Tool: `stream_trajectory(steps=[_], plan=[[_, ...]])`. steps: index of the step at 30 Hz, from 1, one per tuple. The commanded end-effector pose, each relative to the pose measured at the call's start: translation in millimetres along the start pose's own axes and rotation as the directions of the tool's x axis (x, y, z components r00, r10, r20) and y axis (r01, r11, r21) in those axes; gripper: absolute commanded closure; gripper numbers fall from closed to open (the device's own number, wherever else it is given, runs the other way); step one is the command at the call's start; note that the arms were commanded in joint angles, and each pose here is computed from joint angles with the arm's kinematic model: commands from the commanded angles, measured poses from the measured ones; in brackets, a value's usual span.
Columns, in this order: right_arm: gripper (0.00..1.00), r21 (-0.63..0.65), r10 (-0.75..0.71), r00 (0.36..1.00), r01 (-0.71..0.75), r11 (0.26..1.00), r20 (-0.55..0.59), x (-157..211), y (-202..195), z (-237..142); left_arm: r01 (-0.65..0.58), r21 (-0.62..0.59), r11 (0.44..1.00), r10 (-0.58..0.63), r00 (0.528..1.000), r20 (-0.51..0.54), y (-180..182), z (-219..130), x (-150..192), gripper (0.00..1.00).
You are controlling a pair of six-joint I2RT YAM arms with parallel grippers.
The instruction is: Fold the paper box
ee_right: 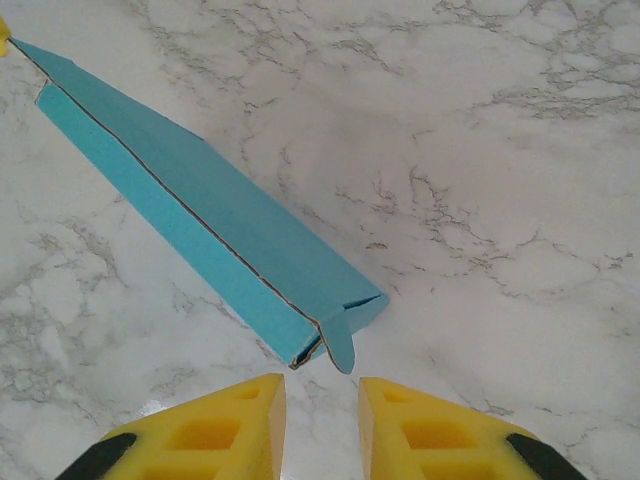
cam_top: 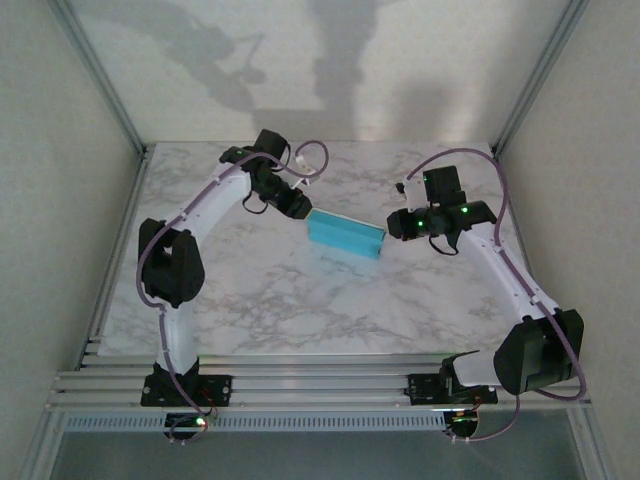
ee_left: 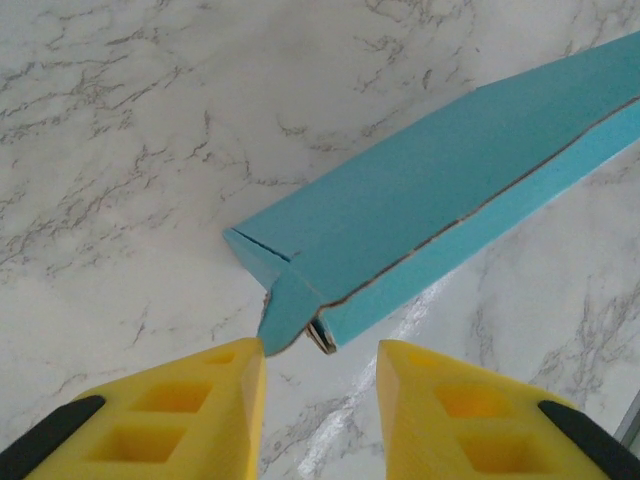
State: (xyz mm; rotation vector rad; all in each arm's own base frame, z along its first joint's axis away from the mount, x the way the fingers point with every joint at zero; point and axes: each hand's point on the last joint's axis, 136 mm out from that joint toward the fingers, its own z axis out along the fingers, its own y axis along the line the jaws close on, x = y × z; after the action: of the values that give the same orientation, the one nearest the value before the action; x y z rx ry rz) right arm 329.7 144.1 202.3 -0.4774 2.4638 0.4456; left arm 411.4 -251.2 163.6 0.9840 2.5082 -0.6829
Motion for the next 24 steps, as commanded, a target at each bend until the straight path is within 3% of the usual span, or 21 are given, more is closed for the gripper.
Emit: stream_trajectory(steps=[1,18,24], plan=[[0.75,-0.014,0.009,1.0,-0.009,1.0,-0.013,7.7,5.2,-2.5,-0.007,0.015,1.0,0.007,1.0,-0.004,-0.3,1.1,-2.7,0.65],[0.76,-0.014,0.014,1.0,-0.015,1.0,-0.025,12.0,4.6,-0.2,-0.002,0.023,1.0,0.002,1.0,0.011,-1.0,-0.5,-9.5,0.72],[0.76,-0.014,0.017,0.999,-0.017,1.0,-0.028,13.1,4.7,-0.3,0.005,0.03,1.0,-0.006,1.0,0.007,-2.6,-0.1,-9.2,0.81]])
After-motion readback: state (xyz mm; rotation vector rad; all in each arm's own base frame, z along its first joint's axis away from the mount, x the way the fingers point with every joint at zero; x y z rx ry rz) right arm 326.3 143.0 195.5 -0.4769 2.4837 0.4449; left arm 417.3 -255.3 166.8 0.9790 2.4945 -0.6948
